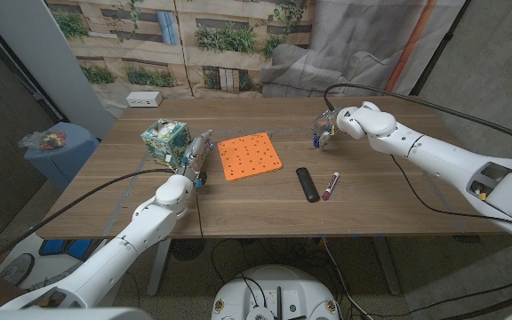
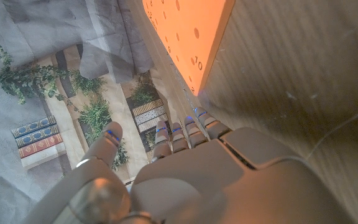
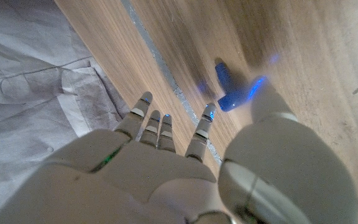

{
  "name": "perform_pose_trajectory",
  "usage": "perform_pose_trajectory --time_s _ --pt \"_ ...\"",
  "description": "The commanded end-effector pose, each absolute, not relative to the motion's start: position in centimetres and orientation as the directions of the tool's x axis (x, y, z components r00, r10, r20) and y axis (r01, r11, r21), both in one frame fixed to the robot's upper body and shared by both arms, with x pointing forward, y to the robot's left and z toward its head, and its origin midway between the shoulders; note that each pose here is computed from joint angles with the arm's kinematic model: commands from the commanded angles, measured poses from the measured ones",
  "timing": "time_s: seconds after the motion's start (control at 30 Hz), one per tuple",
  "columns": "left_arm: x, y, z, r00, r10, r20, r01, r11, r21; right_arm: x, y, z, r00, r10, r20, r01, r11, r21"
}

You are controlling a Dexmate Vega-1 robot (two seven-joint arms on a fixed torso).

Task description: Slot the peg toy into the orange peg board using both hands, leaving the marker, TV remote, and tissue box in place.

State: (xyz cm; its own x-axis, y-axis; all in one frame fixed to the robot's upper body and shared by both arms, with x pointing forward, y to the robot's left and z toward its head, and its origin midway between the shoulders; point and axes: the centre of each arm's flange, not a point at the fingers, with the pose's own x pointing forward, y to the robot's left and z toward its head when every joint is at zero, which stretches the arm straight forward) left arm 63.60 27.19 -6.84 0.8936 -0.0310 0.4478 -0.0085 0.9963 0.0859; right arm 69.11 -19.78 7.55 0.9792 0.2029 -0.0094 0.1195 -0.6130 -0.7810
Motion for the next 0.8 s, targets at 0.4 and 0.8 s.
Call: perform_pose_trajectory --time_s 0.4,0.8 --pt "64.25 27.01 -6.59 0.897 -0.040 0.440 0.001 0.996 0.087 69.55 -19.74 7.40 0.974 0.226 -0.003 0.137 -0.599 -0.789" --pt "64.58 27.01 -6.49 0.900 -0.038 0.435 0.001 0.996 0.087 69.77 -19.74 7.26 0.971 0.240 0.009 0.155 -0.598 -0.786"
